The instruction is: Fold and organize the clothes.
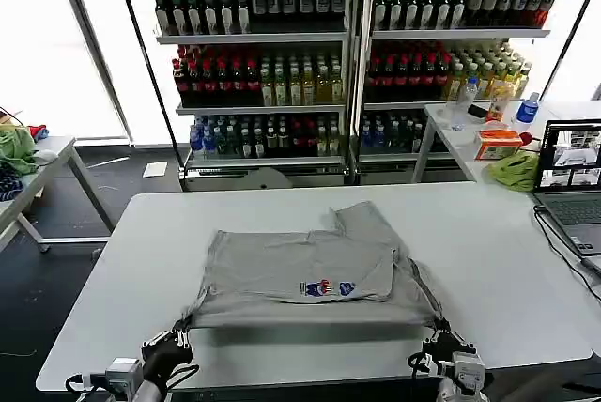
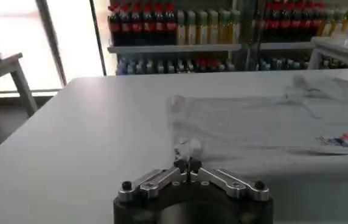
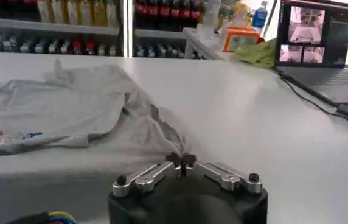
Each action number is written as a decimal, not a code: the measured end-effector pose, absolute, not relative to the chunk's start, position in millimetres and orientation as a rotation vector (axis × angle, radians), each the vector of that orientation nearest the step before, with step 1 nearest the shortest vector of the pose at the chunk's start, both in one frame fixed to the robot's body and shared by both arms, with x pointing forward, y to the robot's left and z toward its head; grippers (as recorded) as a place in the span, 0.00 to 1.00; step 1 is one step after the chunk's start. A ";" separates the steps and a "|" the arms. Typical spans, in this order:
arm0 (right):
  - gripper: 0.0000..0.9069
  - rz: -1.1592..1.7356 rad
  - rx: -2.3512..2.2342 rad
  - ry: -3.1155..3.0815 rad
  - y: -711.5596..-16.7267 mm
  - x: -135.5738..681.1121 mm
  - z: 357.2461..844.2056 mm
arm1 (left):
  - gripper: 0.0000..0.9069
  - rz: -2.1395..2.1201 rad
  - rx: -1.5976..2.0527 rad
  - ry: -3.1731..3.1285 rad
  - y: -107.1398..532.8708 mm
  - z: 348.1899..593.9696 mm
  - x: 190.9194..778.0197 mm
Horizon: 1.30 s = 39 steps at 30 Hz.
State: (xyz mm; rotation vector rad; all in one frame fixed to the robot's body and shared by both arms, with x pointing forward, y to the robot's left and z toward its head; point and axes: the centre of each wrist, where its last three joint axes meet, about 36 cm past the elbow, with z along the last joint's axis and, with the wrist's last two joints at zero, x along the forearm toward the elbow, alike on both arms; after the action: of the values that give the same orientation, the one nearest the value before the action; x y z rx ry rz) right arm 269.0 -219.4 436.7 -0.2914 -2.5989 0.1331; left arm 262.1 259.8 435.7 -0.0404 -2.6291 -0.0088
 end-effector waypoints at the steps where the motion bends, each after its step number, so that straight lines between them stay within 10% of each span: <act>1: 0.21 0.135 -0.289 -2.595 -219.9 268.0 436.2 | 0.01 -0.002 -0.040 -2.624 258.7 435.8 259.5; 2: 0.51 0.136 -0.288 -2.591 -220.2 266.8 435.4 | 0.11 0.004 -0.039 -2.619 257.7 435.7 257.0; 3: 1.00 0.137 -0.288 -2.587 -220.3 265.8 434.8 | 0.73 0.011 -0.038 -2.612 256.6 435.0 254.6; 4: 1.00 0.137 -0.286 -2.584 -220.4 264.9 434.3 | 0.98 0.016 -0.037 -2.604 255.8 433.8 252.2; 39: 1.00 0.026 -0.307 -2.791 -259.3 314.7 487.3 | 1.00 0.014 -0.099 -2.735 268.3 488.0 266.8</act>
State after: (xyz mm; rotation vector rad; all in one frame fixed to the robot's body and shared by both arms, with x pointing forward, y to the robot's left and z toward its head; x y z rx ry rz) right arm 314.7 -259.3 487.3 -0.3067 -2.7911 0.0257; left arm 266.8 268.3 488.0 -0.0988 -2.7348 0.0140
